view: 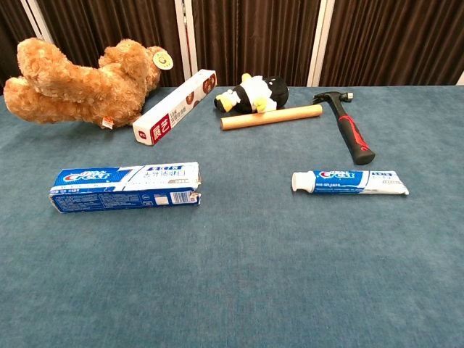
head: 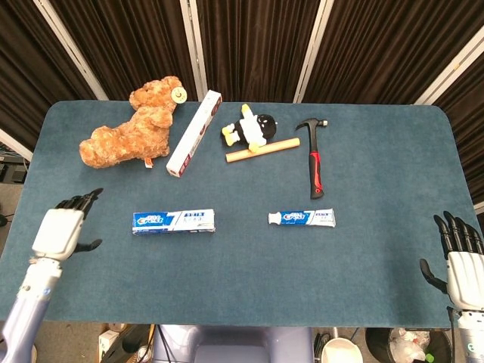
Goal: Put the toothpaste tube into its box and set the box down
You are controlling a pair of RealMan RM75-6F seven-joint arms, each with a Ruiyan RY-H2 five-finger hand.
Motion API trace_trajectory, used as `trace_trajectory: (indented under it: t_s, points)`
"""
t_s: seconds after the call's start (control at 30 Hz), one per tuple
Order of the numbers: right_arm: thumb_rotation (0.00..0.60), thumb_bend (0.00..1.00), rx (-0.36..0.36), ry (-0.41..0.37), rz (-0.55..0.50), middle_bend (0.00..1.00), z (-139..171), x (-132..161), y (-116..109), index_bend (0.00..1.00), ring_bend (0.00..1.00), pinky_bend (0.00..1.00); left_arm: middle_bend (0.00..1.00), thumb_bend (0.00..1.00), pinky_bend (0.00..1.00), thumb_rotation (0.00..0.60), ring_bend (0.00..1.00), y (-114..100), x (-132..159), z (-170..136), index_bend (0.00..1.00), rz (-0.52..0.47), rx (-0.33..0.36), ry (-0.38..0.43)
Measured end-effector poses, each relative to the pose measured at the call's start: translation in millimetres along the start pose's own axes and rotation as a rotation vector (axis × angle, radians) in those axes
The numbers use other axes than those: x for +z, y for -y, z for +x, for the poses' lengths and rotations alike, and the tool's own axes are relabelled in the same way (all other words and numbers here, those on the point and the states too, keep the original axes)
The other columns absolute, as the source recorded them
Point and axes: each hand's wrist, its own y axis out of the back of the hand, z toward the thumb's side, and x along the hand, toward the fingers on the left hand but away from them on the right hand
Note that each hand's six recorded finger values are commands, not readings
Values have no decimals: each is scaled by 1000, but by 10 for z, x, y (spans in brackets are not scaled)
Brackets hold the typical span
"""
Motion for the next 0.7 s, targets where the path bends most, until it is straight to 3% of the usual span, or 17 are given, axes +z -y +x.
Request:
trace_trajectory:
  t_s: [0.1,0.4,0.7]
  points:
    - [600,359,1,2,-7,0,-2,-14,-3,0,0,96,209,177,191,600,213,34,96,182,113,37,-45,-22]
    - [600,359,4,2,-15,0,-1,-32,-8,0,0,96,188,178,170,600,193,270,574,572,111,66,-189,-11]
    - [600,359,3,-4,-21,0,-3,-13,-11,0,0,96,202,188,183,600,197,485,936,652,125,67,-260,33]
